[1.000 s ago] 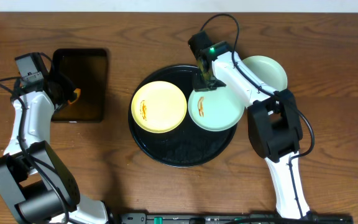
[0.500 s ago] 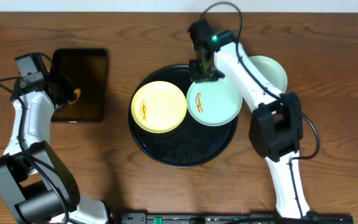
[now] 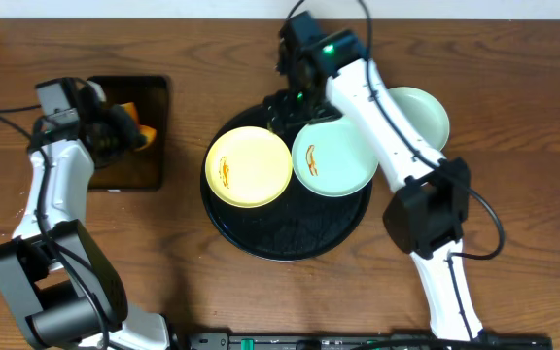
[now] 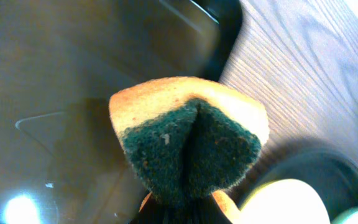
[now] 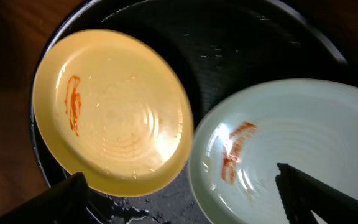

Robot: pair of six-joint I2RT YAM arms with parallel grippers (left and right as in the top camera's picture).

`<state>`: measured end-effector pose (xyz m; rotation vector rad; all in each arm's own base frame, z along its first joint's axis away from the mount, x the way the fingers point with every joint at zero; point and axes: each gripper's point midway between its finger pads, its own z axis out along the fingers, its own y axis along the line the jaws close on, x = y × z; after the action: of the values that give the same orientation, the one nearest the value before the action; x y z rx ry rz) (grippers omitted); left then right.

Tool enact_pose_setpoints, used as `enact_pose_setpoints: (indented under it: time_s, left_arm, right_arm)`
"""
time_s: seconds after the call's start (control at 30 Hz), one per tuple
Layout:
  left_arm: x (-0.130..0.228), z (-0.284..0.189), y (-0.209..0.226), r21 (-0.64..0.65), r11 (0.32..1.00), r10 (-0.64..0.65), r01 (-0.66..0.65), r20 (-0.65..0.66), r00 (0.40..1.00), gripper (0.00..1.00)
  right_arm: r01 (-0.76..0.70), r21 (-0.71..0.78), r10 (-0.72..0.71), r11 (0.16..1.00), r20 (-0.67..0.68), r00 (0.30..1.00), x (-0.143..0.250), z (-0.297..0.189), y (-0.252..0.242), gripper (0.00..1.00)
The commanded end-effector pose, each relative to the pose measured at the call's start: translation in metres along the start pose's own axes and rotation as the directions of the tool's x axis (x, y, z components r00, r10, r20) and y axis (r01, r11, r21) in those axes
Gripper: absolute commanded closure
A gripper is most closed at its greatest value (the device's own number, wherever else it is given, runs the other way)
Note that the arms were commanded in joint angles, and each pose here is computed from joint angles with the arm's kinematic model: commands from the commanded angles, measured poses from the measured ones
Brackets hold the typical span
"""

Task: Clean dirty plates on tray and stack at the side

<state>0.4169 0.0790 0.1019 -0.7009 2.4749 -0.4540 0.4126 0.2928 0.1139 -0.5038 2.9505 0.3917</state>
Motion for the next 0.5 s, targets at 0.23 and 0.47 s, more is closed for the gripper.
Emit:
enact_pose_setpoints:
  time_s: [0.23, 0.47]
  left_arm:
    - [0.034, 0.006, -0.035, 0.077, 0.981, 0.184, -0.176, -0.107, 0.977, 0.93]
    - [0.065, 0.009, -0.065, 0.176, 0.937, 0.33, -0.3, -0.173, 0.928, 0.92]
  right_arm:
    - [-0.138, 0.138, 0.145, 0.981, -0.047, 0.988, 0.029, 0.004, -0.003, 0.25]
    - [-0.189, 0.159, 0.193, 0.969, -0.013, 0.981, 0.04, -0.048, -0.015, 0.19]
